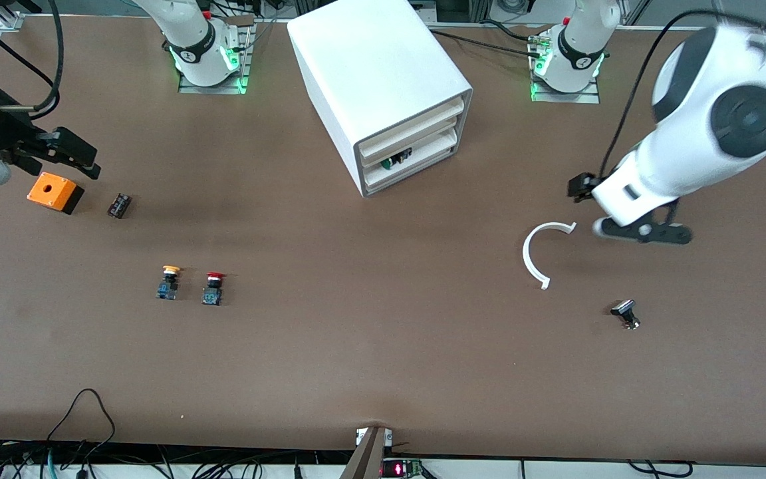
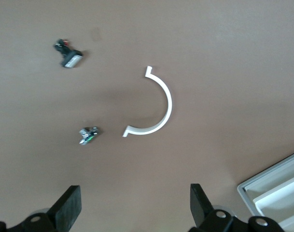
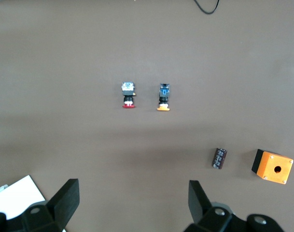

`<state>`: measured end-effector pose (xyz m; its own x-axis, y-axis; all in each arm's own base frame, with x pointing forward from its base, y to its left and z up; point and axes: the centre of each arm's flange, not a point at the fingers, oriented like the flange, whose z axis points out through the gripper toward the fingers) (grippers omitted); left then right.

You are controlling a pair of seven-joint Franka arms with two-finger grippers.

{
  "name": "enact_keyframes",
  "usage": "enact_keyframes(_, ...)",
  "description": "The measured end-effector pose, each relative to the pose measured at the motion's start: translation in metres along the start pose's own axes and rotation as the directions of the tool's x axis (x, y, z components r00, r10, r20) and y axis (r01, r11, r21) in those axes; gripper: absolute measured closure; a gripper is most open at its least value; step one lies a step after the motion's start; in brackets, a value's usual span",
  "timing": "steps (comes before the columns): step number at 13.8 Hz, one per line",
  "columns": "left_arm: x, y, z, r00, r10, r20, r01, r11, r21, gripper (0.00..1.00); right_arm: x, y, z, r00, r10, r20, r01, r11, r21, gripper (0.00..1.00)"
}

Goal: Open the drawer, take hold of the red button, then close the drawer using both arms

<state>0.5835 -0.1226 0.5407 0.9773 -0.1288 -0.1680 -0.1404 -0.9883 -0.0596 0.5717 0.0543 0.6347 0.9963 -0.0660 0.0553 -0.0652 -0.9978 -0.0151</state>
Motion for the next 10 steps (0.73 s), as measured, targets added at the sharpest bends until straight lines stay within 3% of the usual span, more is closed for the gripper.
enact_keyframes(4,-0.047,-0.040,-0.032,0.999,0.020,-0.042,-0.019,1.000,0.016,0.00,0.000,0.000,-0.004,1.000,0.000,-0.005,0.000,1.000,0.001,0.00)
enact_keyframes(10,-0.045,-0.078,-0.004,0.995,-0.067,-0.067,0.066,0.998,-0.016,0.00,0.000,0.000,-0.004,1.000,0.001,-0.004,-0.001,1.000,0.001,0.00)
